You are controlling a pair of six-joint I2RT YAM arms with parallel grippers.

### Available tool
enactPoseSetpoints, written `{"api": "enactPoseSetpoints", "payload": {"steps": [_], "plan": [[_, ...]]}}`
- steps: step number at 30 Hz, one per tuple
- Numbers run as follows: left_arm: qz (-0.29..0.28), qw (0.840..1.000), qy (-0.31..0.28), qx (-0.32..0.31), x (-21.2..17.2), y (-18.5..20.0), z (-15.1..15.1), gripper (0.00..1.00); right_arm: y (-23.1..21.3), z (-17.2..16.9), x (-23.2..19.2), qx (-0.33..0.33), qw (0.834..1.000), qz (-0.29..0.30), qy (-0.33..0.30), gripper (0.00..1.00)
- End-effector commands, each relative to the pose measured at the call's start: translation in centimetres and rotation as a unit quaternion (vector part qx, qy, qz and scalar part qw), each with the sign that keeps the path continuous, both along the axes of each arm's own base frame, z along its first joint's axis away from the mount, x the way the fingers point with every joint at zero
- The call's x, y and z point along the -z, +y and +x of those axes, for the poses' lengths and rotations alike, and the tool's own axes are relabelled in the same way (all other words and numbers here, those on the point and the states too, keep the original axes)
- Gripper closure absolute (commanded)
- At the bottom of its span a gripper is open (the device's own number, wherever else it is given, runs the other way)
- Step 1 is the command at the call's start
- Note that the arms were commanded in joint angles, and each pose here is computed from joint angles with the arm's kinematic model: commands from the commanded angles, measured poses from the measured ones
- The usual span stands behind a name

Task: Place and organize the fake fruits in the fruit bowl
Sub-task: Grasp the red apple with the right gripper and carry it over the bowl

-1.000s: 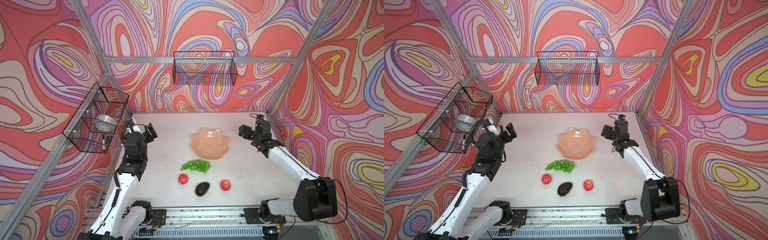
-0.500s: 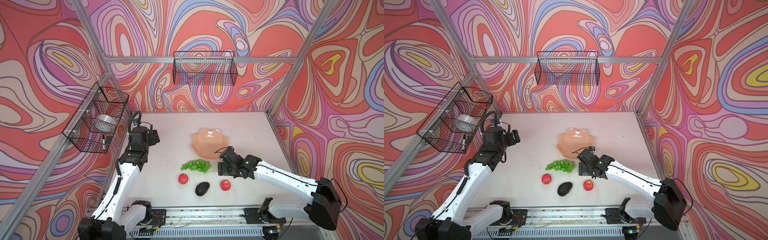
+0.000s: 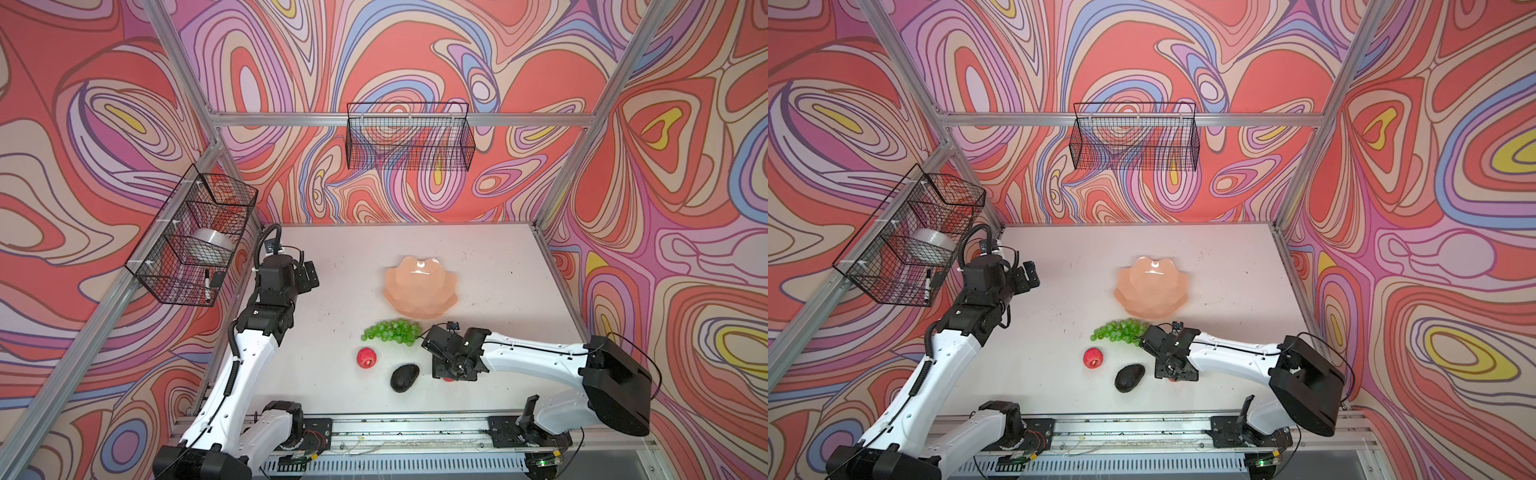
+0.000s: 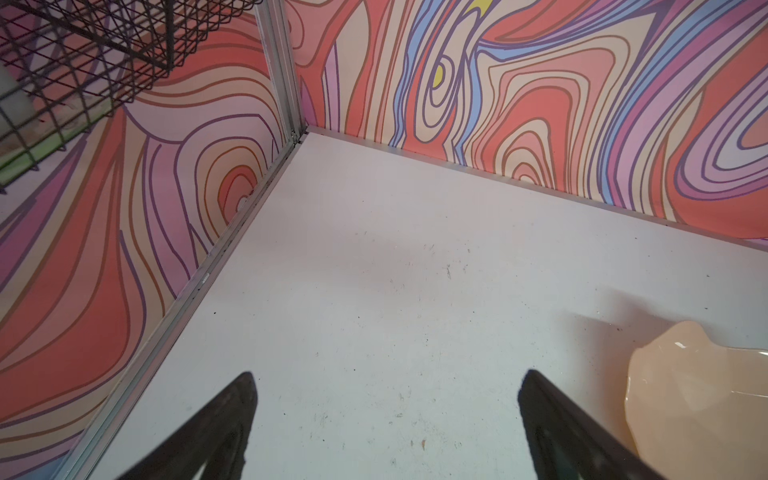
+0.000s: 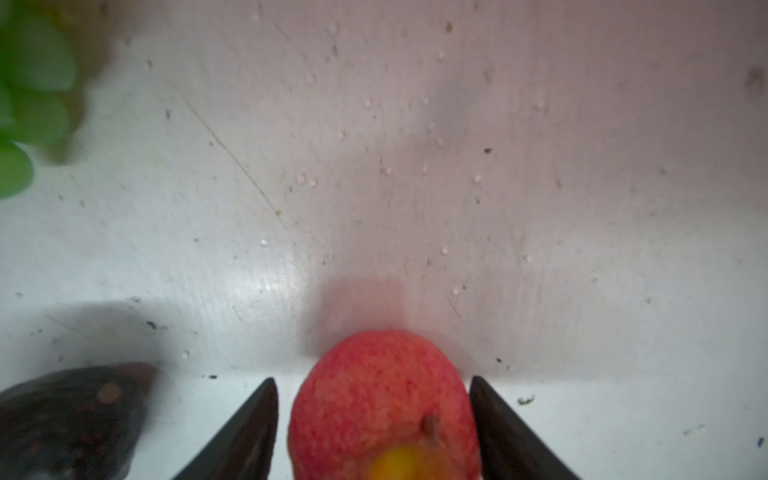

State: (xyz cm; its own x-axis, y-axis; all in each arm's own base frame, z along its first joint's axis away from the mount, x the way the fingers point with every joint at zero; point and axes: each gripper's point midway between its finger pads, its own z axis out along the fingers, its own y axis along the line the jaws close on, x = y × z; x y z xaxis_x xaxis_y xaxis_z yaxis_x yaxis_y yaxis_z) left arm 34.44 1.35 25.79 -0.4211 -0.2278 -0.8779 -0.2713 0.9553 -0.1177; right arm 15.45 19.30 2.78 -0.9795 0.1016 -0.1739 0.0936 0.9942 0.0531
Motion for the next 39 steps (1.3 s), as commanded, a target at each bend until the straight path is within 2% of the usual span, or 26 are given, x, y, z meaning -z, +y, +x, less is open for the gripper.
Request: {"api": "enactPoseSetpoints", "payload": {"steps": [1,4,9,13,16,18,23,27,34,39], "plan": [[0.002,1.000,0.008,0.004,0.1,0.0,-0.5,0.02,-0.3,-0.3,0.5,0.017,1.000,-0.003,0.000,0.37],[0.001,1.000,0.008,0.004,0.2,0.0,-0.5,0.02,-0.6,0.5,-0.8,0.012,1.000,-0.016,-0.021,0.45],[-0.003,1.000,0.009,0.003,0.3,0.0,-0.5,0.02,-0.2,5.0,-7.9,-0.015,0.992,-0.042,-0.119,0.50],[-0.016,1.000,0.010,0.012,0.5,-0.5,-0.3,0.02,0.9,11.3,-12.3,-0.020,0.980,-0.019,-0.196,0.53],[-0.019,1.000,0.013,0.018,0.4,-0.7,-0.3,0.02,2.1,16.7,-13.7,-0.021,0.972,0.009,-0.232,0.54],[-0.018,1.000,0.013,0.021,0.2,-0.8,-0.5,0.02,3.0,19.6,-14.0,-0.036,0.969,0.005,-0.246,0.54],[-0.023,1.000,-0.002,0.019,-0.3,-0.7,-0.8,0.01,5.9,24.8,-12.4,-0.104,0.965,-0.012,-0.241,0.54],[-0.026,0.999,-0.002,0.027,-0.4,-1.0,-0.9,0.01,6.8,27.3,-9.9,-0.121,0.967,-0.025,-0.223,0.55],[-0.020,1.000,-0.003,0.020,-0.6,-0.7,-1.0,0.01,7.7,28.1,-4.7,-0.124,0.975,-0.020,-0.184,0.55],[-0.020,1.000,-0.002,0.022,-0.5,-0.8,-1.0,0.01,8.0,28.2,-2.9,-0.122,0.977,-0.018,-0.174,0.51]]}}
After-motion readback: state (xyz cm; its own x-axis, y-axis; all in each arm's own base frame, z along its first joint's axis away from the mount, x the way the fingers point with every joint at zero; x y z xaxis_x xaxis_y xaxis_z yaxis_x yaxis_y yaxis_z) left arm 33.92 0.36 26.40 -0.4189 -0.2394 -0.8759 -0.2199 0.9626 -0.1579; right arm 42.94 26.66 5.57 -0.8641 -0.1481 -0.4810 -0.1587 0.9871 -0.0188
